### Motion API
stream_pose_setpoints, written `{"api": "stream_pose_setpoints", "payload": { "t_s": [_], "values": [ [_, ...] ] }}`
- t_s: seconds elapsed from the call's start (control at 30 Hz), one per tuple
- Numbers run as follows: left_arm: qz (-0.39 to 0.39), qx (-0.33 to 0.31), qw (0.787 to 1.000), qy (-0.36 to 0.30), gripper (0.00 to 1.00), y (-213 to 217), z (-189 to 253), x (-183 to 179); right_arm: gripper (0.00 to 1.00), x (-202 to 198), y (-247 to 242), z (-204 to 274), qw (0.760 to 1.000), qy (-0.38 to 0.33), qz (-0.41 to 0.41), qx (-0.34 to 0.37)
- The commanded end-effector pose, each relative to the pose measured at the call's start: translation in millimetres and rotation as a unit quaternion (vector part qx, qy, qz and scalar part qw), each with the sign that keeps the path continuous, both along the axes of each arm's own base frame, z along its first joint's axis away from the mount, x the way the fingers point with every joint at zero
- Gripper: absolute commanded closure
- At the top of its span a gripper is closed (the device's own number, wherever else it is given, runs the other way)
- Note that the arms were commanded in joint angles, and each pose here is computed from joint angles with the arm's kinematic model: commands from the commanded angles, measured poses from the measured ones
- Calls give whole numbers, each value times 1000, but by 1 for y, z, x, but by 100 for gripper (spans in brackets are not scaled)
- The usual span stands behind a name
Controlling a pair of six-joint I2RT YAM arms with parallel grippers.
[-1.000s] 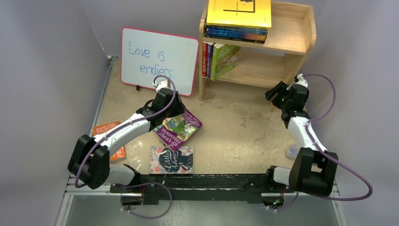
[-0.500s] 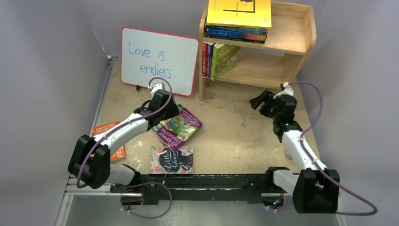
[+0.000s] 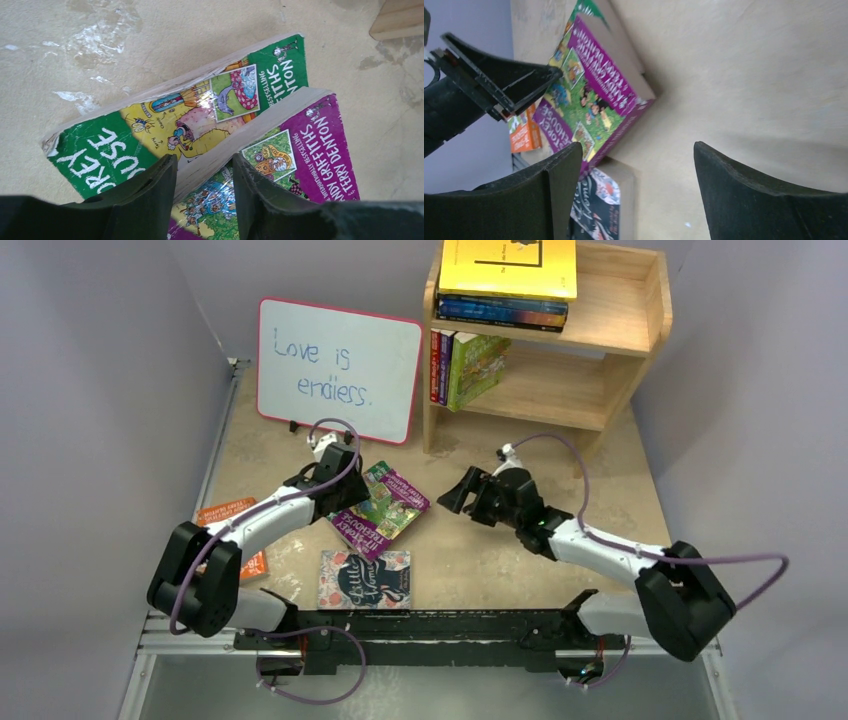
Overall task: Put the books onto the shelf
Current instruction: Adjust the shelf at the center of the board, then pick up the book from the center of the board.
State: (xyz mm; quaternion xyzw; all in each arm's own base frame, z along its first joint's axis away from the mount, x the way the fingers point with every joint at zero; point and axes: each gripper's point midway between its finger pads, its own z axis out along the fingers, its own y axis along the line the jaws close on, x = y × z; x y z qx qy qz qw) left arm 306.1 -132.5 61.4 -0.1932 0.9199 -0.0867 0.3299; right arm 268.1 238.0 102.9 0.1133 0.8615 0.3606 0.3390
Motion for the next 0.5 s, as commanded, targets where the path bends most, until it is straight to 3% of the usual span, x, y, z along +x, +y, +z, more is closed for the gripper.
{"api": "stream_pose_setpoints", "payload": {
  "t_s": [0.0, 0.23, 0.47],
  "values": [
    [4, -4, 1000, 9, 60, 1, -8, -1, 15, 9, 41, 15, 995, 6, -50, 91],
    [-8, 16, 999, 43, 76, 5, -26, -9, 16, 23, 97, -19, 986, 74, -56, 140],
    [-16, -5, 999, 35, 78, -3, -22, -8, 28, 42, 121, -6, 980, 27, -49, 193]
  ]
}}
